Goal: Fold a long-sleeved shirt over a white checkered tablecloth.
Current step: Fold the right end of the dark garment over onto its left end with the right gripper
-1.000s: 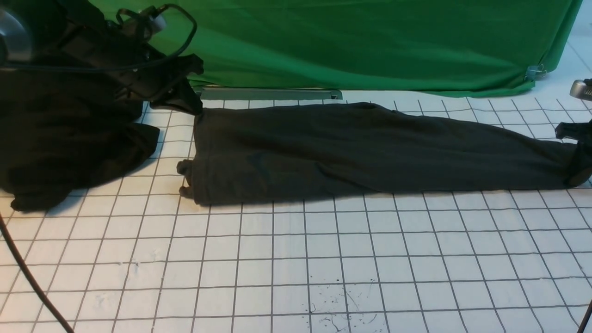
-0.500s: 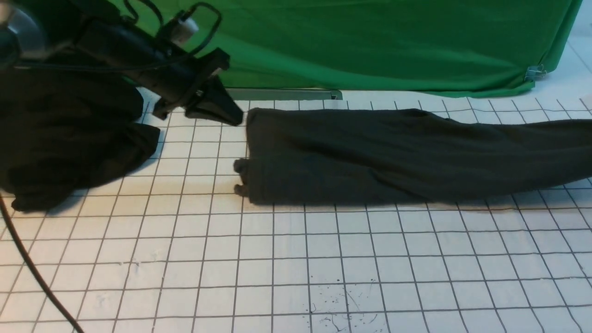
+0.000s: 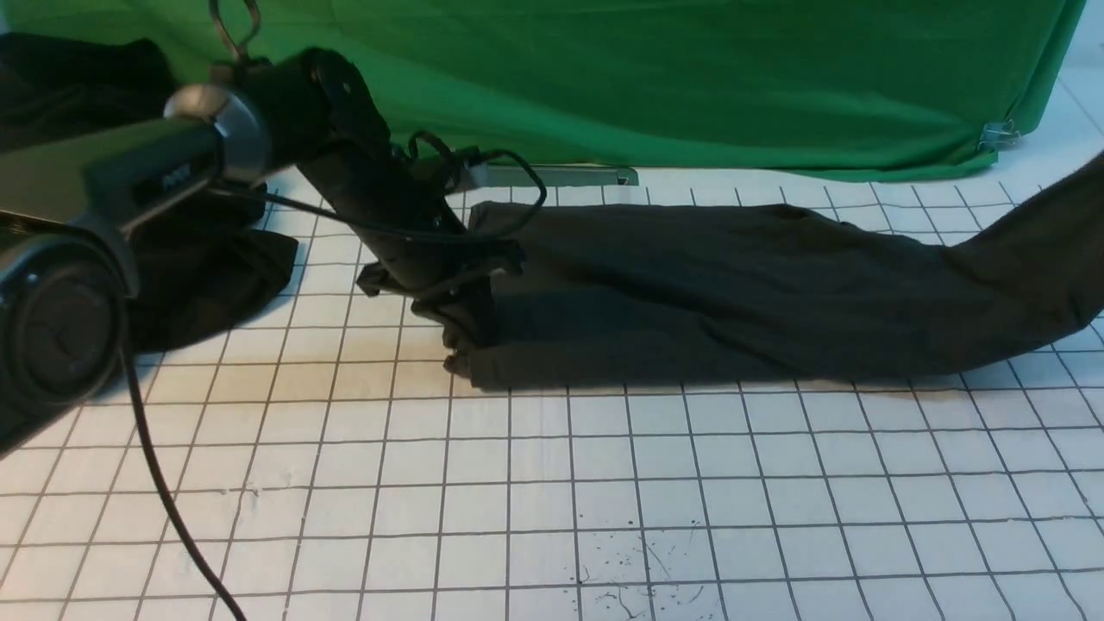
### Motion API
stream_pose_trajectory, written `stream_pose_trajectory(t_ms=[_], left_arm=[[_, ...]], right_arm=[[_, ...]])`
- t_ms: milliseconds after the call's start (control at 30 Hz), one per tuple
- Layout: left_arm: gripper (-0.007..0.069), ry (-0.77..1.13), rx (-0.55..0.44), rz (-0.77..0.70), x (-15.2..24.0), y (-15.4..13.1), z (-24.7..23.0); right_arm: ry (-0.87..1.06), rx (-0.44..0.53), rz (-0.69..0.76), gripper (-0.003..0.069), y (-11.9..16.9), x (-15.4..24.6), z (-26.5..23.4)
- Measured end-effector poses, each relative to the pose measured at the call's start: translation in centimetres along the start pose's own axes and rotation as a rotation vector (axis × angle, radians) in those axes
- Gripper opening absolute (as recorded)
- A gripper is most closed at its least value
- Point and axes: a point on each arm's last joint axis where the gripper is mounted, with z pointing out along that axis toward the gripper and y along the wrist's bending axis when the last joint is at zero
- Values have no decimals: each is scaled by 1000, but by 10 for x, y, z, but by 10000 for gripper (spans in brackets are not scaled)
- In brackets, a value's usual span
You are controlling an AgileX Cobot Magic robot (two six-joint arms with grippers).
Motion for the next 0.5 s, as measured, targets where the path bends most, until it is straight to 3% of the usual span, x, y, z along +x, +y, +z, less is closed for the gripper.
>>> stream_pose_trajectory(t_ms=[100, 300, 500], left_arm=[[1, 17, 13, -12, 1, 2, 4], [1, 46, 56, -43, 2, 6, -3], [1, -66, 135, -60, -5, 1, -58]], right_arm=[[-19, -52, 6, 17, 17, 1, -12], [-5, -270, -44, 18, 90, 12, -26], [-42, -421, -156, 21, 177, 33, -36]])
